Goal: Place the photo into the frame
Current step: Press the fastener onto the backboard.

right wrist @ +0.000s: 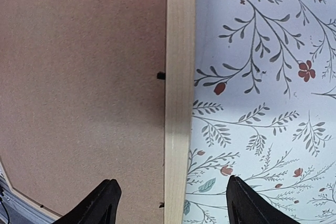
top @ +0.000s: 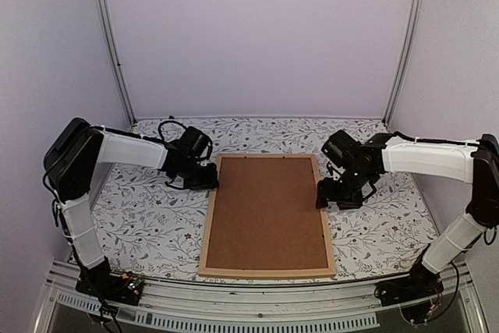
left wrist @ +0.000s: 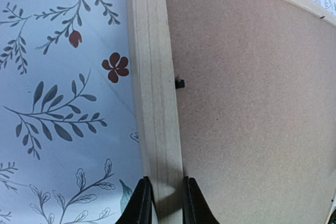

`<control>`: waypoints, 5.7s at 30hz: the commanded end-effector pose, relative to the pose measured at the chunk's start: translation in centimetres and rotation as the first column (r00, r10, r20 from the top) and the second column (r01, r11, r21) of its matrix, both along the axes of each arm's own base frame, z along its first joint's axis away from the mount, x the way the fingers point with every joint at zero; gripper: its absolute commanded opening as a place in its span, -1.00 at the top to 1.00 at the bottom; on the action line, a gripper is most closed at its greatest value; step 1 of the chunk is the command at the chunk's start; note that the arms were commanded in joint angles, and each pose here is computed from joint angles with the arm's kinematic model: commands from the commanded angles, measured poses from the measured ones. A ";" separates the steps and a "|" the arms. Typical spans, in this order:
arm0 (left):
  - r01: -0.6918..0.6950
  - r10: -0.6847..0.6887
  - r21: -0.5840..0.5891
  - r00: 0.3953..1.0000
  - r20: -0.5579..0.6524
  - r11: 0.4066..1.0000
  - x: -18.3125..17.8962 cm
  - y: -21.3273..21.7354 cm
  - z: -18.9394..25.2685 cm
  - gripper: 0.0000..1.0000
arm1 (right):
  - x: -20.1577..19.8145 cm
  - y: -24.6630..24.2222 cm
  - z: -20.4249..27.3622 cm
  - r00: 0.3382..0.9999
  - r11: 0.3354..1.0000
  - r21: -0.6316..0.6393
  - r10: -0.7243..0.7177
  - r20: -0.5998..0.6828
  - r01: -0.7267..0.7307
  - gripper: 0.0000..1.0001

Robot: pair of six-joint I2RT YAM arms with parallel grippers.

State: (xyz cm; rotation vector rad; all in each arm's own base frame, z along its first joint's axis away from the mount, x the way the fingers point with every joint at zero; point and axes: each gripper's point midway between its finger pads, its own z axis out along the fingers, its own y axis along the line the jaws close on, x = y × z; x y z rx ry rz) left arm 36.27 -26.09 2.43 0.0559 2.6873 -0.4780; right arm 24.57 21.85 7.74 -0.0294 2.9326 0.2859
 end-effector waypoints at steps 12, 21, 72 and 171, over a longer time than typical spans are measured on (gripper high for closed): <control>0.066 -0.060 0.076 0.994 -0.089 0.995 -2.8 0.6 -2.7 1.00 | -3.6 -2.3 -0.9 0.990 0.995 -0.021 0.100 -0.105 -0.102 -0.37; 0.069 -0.062 0.072 0.994 -0.095 0.995 -2.8 0.5 -2.9 1.00 | -6.1 -1.5 -1.3 0.972 0.984 -0.048 0.162 -0.168 -0.172 -0.38; 0.075 -0.068 0.070 0.993 -0.093 0.995 -2.9 0.5 -2.9 1.00 | -6.0 -0.4 -2.2 0.971 0.988 -0.031 0.144 -0.188 -0.153 -0.39; 0.075 -0.068 0.069 0.993 -0.096 0.995 -3.3 0.7 -3.3 1.00 | -5.9 -2.0 -4.0 0.957 0.918 -0.351 0.086 -0.276 -0.184 -0.36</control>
